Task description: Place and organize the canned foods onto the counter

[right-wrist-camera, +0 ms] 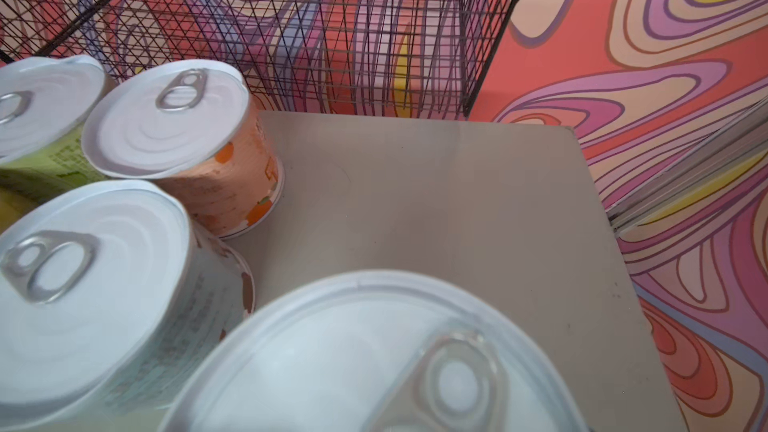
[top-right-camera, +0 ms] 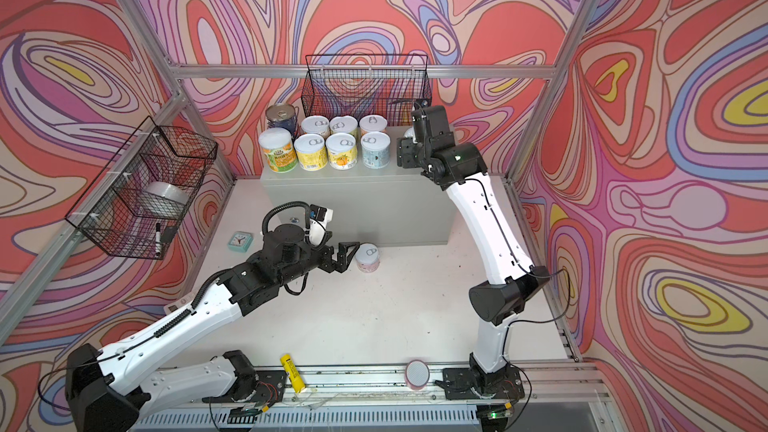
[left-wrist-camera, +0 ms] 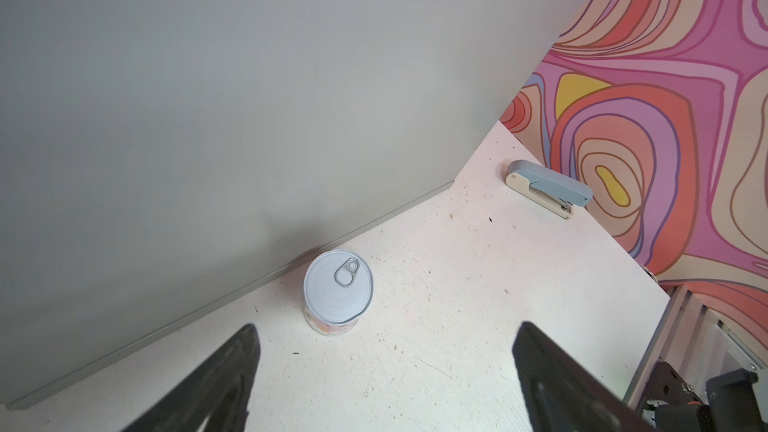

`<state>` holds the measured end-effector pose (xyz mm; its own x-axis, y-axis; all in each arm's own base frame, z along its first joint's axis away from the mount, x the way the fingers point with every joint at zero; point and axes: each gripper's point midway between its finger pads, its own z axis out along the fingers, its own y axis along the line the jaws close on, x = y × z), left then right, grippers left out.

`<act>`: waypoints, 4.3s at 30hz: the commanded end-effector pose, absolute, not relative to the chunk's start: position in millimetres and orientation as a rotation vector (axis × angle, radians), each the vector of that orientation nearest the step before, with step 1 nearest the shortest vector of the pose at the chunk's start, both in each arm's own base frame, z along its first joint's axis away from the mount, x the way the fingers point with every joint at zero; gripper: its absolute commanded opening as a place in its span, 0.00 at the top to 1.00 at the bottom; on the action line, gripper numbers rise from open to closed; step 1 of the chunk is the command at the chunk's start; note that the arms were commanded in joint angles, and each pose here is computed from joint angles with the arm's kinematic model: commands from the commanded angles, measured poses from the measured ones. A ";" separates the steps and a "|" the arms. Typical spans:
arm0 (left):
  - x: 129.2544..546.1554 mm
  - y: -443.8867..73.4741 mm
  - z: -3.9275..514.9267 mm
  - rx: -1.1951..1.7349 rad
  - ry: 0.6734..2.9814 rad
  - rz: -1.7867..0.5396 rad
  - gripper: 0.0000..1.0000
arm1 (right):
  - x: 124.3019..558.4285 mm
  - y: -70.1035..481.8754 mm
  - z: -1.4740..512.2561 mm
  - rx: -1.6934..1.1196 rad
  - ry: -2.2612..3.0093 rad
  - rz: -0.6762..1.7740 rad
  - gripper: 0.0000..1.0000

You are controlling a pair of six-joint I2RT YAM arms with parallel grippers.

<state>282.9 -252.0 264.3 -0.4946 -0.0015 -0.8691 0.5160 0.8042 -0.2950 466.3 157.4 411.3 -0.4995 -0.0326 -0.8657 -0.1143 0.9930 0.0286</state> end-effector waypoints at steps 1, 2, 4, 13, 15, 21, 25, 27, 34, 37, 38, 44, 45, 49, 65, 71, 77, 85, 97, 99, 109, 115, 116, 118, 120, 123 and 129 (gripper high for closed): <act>281.6 -252.7 257.2 0.405 2.022 -0.653 0.04 | 471.5 153.6 435.6 -0.083 2.022 0.134 1.00; 281.8 -252.6 256.8 0.403 2.021 -0.653 0.04 | 473.6 153.1 432.6 -0.083 2.027 0.133 1.00; 282.0 -252.5 257.6 0.403 2.017 -0.652 0.04 | 476.5 152.6 427.0 -0.081 2.038 0.129 1.00; 280.8 -250.3 259.5 0.403 2.013 -0.647 0.04 | 488.1 145.9 411.0 -0.081 2.069 0.056 1.00; 280.3 -250.4 257.7 0.401 2.020 -0.649 0.04 | 490.9 146.8 405.2 -0.085 2.085 0.054 1.00; 282.1 -252.3 254.9 0.395 2.027 -0.654 0.04 | 495.3 151.1 394.2 -0.086 2.102 0.069 1.00; 283.9 -254.5 254.2 0.401 2.030 -0.652 0.04 | 497.9 151.9 390.8 -0.086 2.106 0.075 0.89; 284.5 -255.0 255.1 0.401 2.029 -0.651 0.04 | 497.6 153.8 392.1 -0.092 2.102 0.084 0.76; 285.7 -257.2 256.6 0.410 2.024 -0.654 0.04 | 497.6 157.9 394.4 -0.098 2.094 0.119 0.41; 286.2 -256.8 257.2 0.413 2.020 -0.647 0.04 | 496.1 157.4 396.1 -0.086 2.089 0.125 0.39; 286.2 -256.9 257.7 0.416 2.019 -0.646 0.04 | 495.4 157.7 397.4 -0.085 2.082 0.133 0.36; 288.7 -256.8 263.0 0.424 2.002 -0.629 0.03 | 493.4 161.1 403.7 -0.089 2.067 0.164 0.18; 290.8 -255.1 265.5 0.417 1.996 -0.617 0.03 | 493.6 161.2 403.4 -0.089 2.069 0.164 0.12; 298.1 -253.9 289.1 0.402 1.930 -0.631 0.02 | 491.6 160.1 406.6 -0.084 2.062 0.166 0.04; 318.8 -273.8 385.8 0.504 1.786 -0.689 0.01 | 460.2 159.9 486.0 -0.090 1.851 0.294 0.03; 315.3 -269.6 393.9 0.490 1.767 -0.693 0.01 | 428.3 150.4 506.3 -0.113 1.798 0.311 0.14; 307.5 -261.3 390.0 0.471 1.754 -0.698 0.01 | 402.4 146.3 492.1 -0.152 1.784 0.327 0.31; 299.1 -258.5 378.2 0.457 1.756 -0.751 0.01 | 407.5 149.2 466.2 -0.183 1.813 0.323 0.73; 298.8 -246.3 343.2 0.386 1.829 -0.751 0.01 | 424.5 152.6 429.0 -0.187 1.900 0.328 0.64; 299.1 -246.1 338.6 0.383 1.838 -0.749 0.01 | 423.2 151.6 426.8 -0.190 1.899 0.328 0.65; 300.9 -247.7 327.7 0.384 1.855 -0.753 0.01 | 436.9 148.7 406.6 -0.180 1.924 0.347 0.64; 304.1 -246.8 322.5 0.384 1.864 -0.743 0.01 | 448.9 151.3 399.6 -0.184 1.927 0.377 0.65; 304.4 -247.1 320.6 0.383 1.867 -0.744 0.01 | 449.9 152.1 401.0 -0.187 1.919 0.382 0.65; 305.5 -247.5 318.1 0.379 1.871 -0.749 0.01 | 453.0 153.8 402.8 -0.193 1.908 0.389 0.65; 305.9 -248.3 315.7 0.379 1.877 -0.755 0.01 | 457.1 155.3 403.5 -0.198 1.905 0.392 0.65; 306.6 -247.7 314.0 0.380 1.879 -0.751 0.01 | 462.7 160.2 404.3 -0.214 1.893 0.406 0.65; 309.3 -240.5 311.2 0.367 1.886 -0.733 0.01 | 473.0 166.9 408.4 -0.218 1.852 0.436 0.66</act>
<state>307.4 -242.7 309.5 -0.4285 -0.0615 -0.9015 0.5536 0.7706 -0.3157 466.7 163.3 390.2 -0.3759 0.0418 -0.9257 -0.3348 0.9254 0.1777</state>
